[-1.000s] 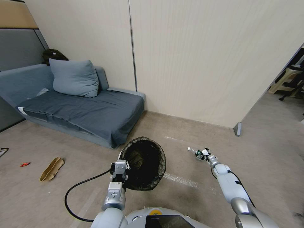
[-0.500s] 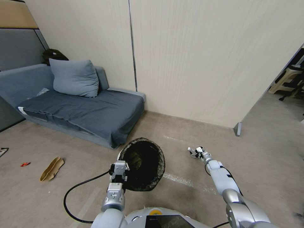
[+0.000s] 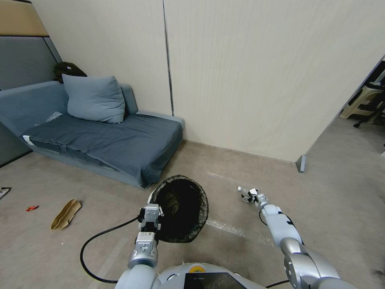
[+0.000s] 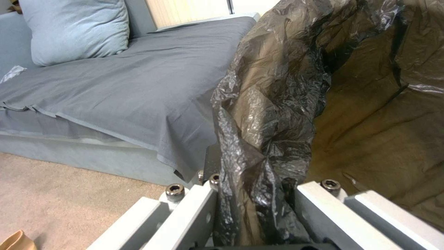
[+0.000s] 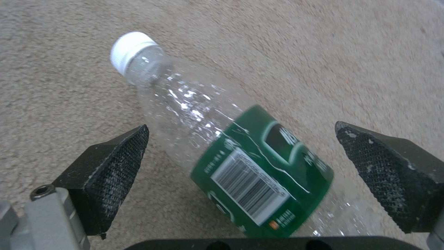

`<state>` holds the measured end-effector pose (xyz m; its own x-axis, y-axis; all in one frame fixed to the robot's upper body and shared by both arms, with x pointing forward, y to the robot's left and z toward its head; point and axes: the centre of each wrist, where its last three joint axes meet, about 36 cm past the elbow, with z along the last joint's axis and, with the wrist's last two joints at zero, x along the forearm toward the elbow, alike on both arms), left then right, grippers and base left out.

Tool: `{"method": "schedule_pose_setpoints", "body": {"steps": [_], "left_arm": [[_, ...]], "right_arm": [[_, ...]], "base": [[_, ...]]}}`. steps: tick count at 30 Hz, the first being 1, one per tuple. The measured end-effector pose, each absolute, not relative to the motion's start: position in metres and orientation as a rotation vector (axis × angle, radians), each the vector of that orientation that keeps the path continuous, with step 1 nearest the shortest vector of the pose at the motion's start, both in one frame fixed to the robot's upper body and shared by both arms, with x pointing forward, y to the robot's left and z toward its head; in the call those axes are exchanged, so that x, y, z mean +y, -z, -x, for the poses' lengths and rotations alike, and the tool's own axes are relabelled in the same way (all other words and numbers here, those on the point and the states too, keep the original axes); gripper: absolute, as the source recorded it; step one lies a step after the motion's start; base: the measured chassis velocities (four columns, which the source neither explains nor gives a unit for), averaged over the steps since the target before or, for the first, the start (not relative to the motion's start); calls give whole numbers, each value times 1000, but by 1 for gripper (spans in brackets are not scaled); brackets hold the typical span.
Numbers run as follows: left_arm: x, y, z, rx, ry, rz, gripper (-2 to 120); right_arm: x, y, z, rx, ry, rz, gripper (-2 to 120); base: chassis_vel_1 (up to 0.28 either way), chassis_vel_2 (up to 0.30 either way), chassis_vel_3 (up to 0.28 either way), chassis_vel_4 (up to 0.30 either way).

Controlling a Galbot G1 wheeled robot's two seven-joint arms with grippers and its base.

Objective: Pick up the trash bin, then pick up the garbage from the floor and place it into the trash bin.

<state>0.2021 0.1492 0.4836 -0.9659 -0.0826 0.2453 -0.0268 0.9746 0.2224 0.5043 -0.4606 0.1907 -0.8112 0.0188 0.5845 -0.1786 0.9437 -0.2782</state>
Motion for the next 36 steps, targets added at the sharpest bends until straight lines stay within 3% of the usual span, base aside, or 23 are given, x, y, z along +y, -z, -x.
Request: {"method": "schedule_pose_setpoints", "body": {"steps": [9, 27, 36], "left_arm": [[151, -483, -201, -2862, 325, -87, 1], [149, -482, -202, -2866, 320, -84, 1], [149, -482, -202, -2866, 318, -82, 1]], "right_arm": [[-450, -182, -502, -2438, -296, -66, 99], [-417, -164, -497, -2402, -294, -143, 37], [-418, -165, -497, -2407, -304, -135, 33]], "base": [[0, 0, 0, 0], [0, 0, 0, 0], [0, 0, 0, 0]]}}
